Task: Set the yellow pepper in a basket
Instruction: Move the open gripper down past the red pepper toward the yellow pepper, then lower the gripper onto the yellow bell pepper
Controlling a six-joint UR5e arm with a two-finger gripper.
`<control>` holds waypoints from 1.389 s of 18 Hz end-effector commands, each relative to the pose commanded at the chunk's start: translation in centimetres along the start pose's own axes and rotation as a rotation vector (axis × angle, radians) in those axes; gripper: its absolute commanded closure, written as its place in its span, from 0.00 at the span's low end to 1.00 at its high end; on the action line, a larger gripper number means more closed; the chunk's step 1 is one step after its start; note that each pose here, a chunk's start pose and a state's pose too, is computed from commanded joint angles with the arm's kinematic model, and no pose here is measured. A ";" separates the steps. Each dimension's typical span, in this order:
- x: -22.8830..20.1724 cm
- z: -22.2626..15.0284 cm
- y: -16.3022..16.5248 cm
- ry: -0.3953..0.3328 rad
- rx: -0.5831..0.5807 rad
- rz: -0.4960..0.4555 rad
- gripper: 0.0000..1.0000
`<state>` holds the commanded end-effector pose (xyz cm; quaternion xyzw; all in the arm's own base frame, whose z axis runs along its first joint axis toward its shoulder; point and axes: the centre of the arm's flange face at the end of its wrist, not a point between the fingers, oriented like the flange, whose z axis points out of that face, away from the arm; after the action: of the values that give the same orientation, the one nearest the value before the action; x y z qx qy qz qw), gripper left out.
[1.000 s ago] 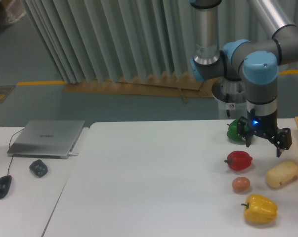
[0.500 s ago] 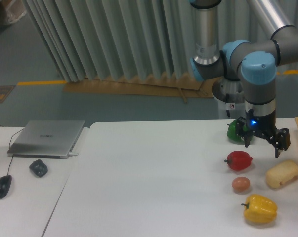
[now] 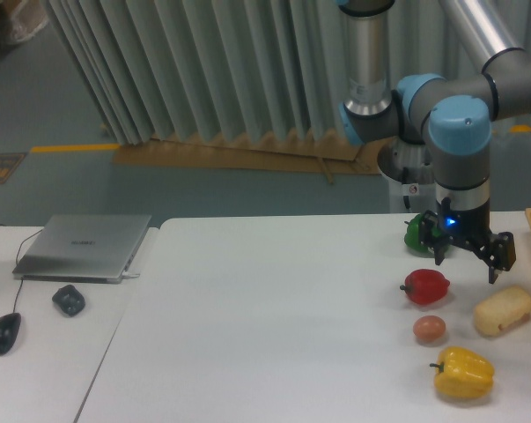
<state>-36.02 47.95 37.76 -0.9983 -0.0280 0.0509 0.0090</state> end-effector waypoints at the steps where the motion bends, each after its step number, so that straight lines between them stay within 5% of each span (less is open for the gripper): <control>1: 0.2 0.0 -0.3 -0.005 0.004 0.009 0.00; 20: 0.0 1.4 -3.9 -0.101 -0.022 0.058 0.00; 25: -0.3 3.6 -5.2 -0.005 0.035 0.402 0.00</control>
<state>-37.02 53.19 34.29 -0.9833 0.1727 0.0548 0.0159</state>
